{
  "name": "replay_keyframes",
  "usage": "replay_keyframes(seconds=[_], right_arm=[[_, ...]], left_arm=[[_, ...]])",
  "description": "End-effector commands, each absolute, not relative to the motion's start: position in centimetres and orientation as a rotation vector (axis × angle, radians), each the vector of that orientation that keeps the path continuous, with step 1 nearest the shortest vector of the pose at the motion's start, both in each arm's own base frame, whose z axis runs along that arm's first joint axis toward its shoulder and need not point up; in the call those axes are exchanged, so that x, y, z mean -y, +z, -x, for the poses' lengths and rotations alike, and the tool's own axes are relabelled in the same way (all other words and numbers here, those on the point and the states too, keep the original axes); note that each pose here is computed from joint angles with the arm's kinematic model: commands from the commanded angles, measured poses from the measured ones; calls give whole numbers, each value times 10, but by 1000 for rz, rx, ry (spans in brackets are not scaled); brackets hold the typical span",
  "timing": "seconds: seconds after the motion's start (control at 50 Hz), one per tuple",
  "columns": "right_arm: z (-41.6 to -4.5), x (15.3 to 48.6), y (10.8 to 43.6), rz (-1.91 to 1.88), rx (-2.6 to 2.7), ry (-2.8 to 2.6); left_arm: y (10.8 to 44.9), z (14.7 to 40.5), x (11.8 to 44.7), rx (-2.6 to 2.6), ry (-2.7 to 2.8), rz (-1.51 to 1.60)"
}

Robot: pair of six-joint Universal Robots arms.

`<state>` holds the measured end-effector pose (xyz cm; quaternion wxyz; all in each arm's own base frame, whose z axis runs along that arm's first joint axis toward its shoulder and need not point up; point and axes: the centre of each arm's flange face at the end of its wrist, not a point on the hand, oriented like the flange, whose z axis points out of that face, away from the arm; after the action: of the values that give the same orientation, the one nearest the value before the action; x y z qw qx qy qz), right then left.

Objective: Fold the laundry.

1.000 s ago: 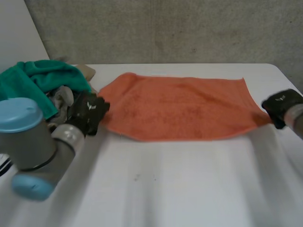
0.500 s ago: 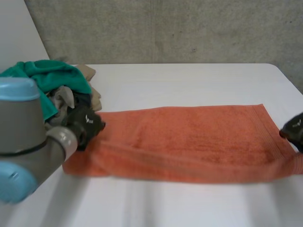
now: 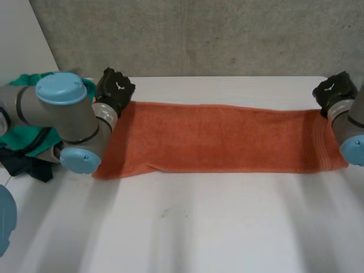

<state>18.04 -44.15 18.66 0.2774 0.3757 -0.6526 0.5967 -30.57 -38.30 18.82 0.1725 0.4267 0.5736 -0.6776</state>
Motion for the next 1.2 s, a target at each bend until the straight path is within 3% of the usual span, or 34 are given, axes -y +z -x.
replay_keyframes(seconds=[0.02,0.14,0.22,0.34,0.44,0.58,0.88,1.0,1.06,1.2], right_arm=[[-183,456,156,-1014,1763,1599],[-188,467,160,-912,1684,1711],[-188,470,183,-768,1640,1827],[-182,442,227,-716,1691,1916],[-169,410,218,-879,1888,1824],[-135,380,180,-965,2234,1581],[-104,409,129,-921,2245,1563],[-63,426,142,-733,2109,1493],[-35,432,171,-652,1933,1462],[-29,435,196,-779,1708,1361]], left_arm=[[161,307,388,-1661,-1889,-1239],[158,313,401,-1567,-1987,-1151],[162,314,404,-1514,-2044,-1070],[195,315,380,-1467,-2103,-1001],[202,306,352,-1532,-2106,-1014],[205,292,316,-1664,-2133,-1002],[191,291,292,-1758,-2117,-1038],[194,288,292,-1755,-2118,-1028],[202,286,290,-1737,-2136,-1014],[221,279,281,-1707,-2175,-978]])
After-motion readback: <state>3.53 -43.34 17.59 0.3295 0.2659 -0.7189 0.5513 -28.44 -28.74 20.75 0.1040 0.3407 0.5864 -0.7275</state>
